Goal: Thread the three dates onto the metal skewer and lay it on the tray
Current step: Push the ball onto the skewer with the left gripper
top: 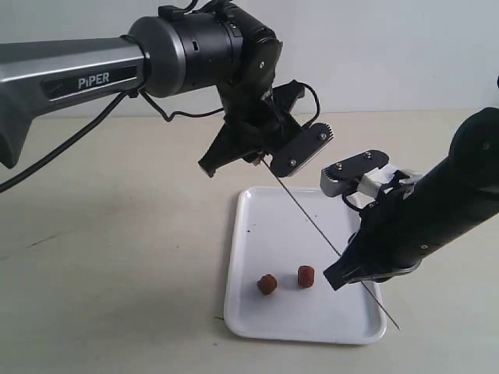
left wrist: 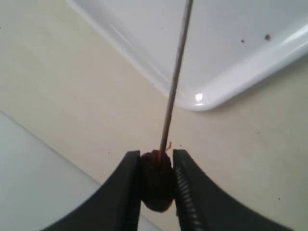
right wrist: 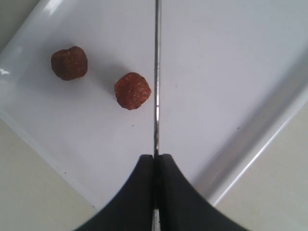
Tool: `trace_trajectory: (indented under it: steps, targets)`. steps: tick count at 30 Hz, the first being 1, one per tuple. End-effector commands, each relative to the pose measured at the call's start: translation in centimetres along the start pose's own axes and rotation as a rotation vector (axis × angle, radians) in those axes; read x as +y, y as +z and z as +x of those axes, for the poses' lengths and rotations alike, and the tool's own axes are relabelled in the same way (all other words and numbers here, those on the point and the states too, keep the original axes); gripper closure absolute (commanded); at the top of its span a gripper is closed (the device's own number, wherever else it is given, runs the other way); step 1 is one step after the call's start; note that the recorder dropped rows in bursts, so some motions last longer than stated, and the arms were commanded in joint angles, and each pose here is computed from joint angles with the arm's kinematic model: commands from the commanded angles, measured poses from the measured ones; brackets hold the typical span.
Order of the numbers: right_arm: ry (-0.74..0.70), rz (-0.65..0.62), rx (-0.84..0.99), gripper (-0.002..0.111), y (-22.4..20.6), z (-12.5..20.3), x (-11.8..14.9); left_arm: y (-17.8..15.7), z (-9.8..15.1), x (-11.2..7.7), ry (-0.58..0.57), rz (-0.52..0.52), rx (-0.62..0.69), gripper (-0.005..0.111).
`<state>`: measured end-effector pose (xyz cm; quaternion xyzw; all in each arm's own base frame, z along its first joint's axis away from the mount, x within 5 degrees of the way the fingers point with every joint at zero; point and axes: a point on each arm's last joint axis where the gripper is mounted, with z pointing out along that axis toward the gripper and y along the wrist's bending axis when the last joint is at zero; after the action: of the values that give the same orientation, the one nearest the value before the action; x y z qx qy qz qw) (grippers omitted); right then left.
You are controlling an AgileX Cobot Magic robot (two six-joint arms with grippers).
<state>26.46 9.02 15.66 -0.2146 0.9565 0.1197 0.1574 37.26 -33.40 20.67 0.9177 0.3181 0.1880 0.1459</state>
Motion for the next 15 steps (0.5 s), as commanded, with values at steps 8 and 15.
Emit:
trace_trajectory:
  steps: [8, 15]
  targets:
    - [-0.006, 0.055, -0.089, 0.108, -0.20, -0.80, -0.45, -0.79, -1.72, 0.04, -0.021, 0.020, -0.079, 0.083]
    - [-0.006, 0.077, -0.123, 0.108, -0.25, -1.11, -0.65, -0.82, -1.75, -0.42, -0.019, 0.070, -0.081, 0.083]
